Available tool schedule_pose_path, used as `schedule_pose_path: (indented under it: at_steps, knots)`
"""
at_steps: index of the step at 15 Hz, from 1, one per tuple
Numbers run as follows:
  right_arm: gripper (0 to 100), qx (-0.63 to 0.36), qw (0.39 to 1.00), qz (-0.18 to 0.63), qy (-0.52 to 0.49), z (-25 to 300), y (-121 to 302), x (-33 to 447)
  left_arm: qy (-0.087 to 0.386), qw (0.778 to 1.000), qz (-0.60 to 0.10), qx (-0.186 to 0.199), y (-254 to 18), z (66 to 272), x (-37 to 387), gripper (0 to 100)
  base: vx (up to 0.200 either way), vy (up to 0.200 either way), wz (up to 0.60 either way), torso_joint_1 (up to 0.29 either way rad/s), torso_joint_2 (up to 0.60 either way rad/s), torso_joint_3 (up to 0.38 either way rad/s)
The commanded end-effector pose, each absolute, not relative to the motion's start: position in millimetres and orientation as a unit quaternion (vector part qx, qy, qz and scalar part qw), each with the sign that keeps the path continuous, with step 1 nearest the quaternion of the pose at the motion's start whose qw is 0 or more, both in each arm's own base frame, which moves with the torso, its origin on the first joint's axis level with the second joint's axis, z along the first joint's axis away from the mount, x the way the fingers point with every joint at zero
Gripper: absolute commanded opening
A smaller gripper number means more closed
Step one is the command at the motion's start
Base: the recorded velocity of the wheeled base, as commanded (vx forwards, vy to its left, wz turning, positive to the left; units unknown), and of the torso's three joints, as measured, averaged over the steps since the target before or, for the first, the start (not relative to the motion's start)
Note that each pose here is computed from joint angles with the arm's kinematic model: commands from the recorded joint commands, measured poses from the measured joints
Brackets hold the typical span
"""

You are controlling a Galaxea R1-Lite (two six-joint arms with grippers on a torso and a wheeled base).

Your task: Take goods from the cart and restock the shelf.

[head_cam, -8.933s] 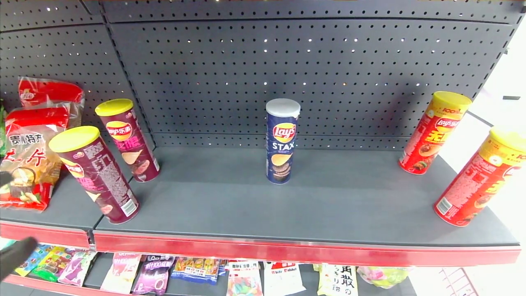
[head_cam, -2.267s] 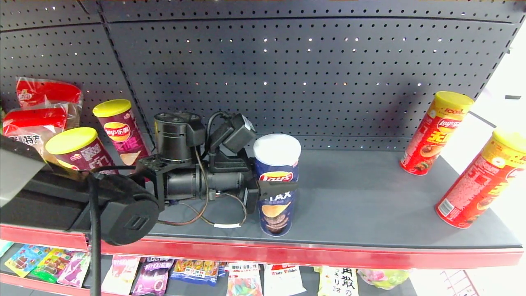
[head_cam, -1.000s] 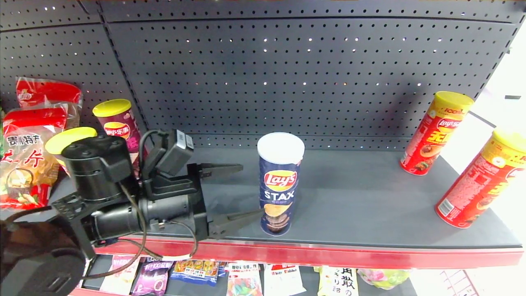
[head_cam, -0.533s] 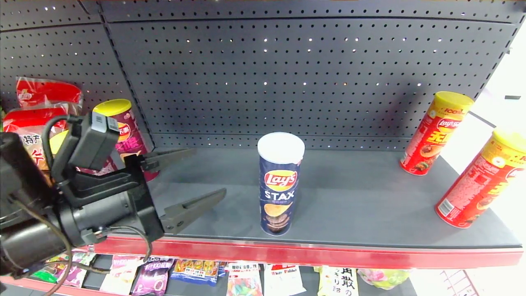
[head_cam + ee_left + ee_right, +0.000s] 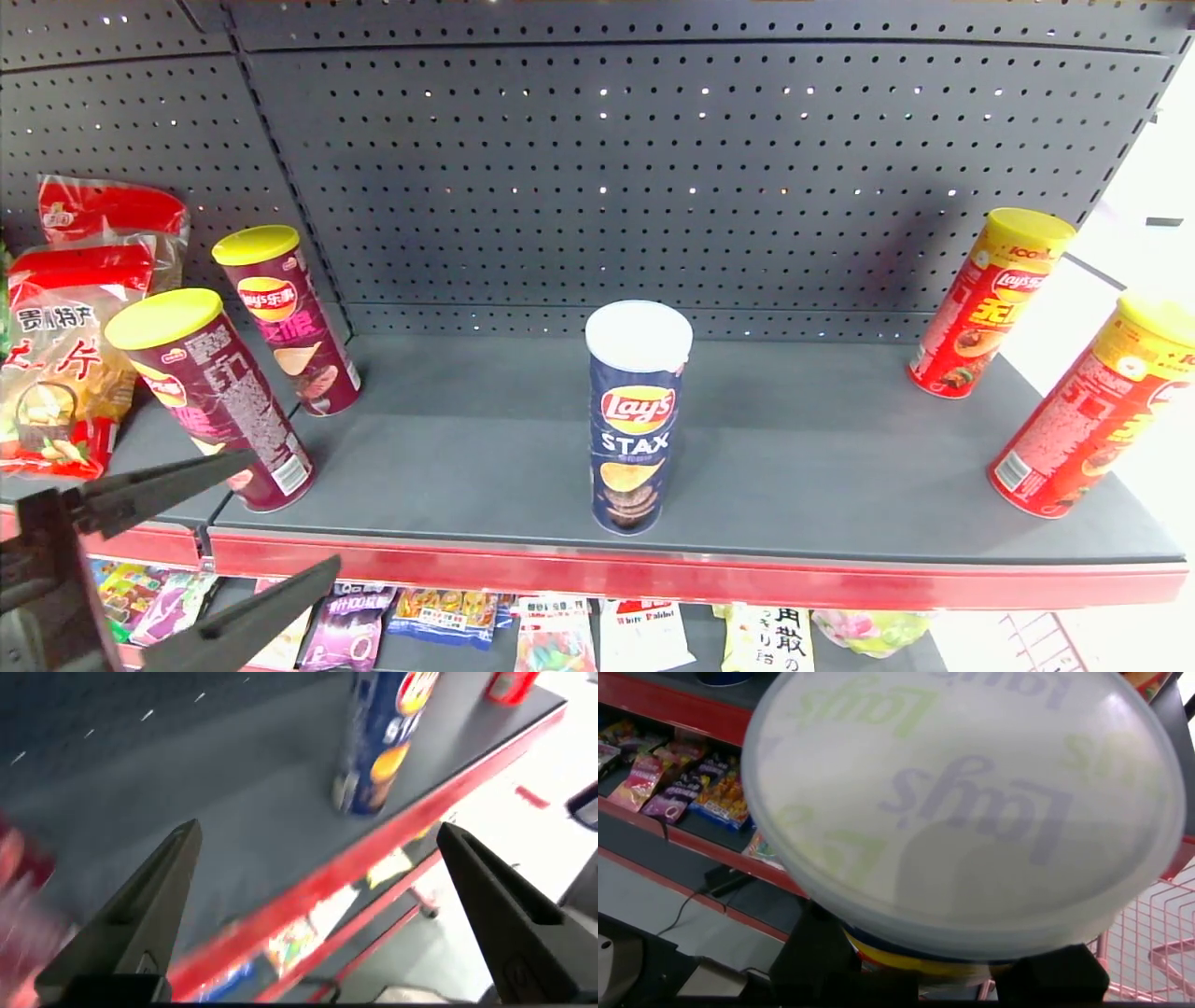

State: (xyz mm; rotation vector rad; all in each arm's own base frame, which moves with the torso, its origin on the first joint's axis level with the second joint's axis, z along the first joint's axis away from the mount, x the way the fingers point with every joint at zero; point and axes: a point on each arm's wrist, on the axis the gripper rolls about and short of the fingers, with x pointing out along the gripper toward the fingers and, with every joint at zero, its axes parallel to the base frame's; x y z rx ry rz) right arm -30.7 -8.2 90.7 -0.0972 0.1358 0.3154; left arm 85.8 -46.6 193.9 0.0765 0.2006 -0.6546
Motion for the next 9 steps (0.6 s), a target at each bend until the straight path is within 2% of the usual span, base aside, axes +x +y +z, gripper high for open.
schedule_pose_path:
  at_steps: [1,2,4,5,7,9]
  knots:
    - [0,-0.048,0.985,0.154,0.056,102.3,-8.6,-32.1,0.082,0.958,-0.274,0.033,-19.7,178.7,35.5,100,0.000,0.000,0.00,0.000,0.00,0.000]
    - [0,-0.047,0.986,0.154,0.052,110.7,-8.7,-32.8,0.085,0.958,-0.272,0.034,-17.0,175.3,30.2,100,0.000,0.000,0.00,0.000,0.00,0.000]
    - [0,-0.049,0.983,0.162,0.068,163.1,-4.6,-19.0,0.097,0.957,-0.272,0.036,-1.9,148.5,-1.2,100,0.000,0.000,0.00,0.000,0.00,0.000]
    - [0,-0.050,0.982,0.162,0.077,172.3,-2.8,-13.1,0.098,0.956,-0.274,0.037,0.3,143.1,-5.8,100,0.000,0.000,0.00,0.000,0.00,0.000]
    - [0,-0.058,0.974,0.179,0.123,211.6,8.6,23.9,0.089,0.957,-0.275,0.035,6.3,128.1,-18.6,100,0.000,0.000,0.00,0.000,0.00,0.000]
    - [0,-0.074,0.967,0.206,0.131,240.0,17.7,48.4,0.089,0.958,-0.272,0.035,7.3,126.9,-20.2,100,0.000,0.000,0.00,0.000,0.00,0.000]
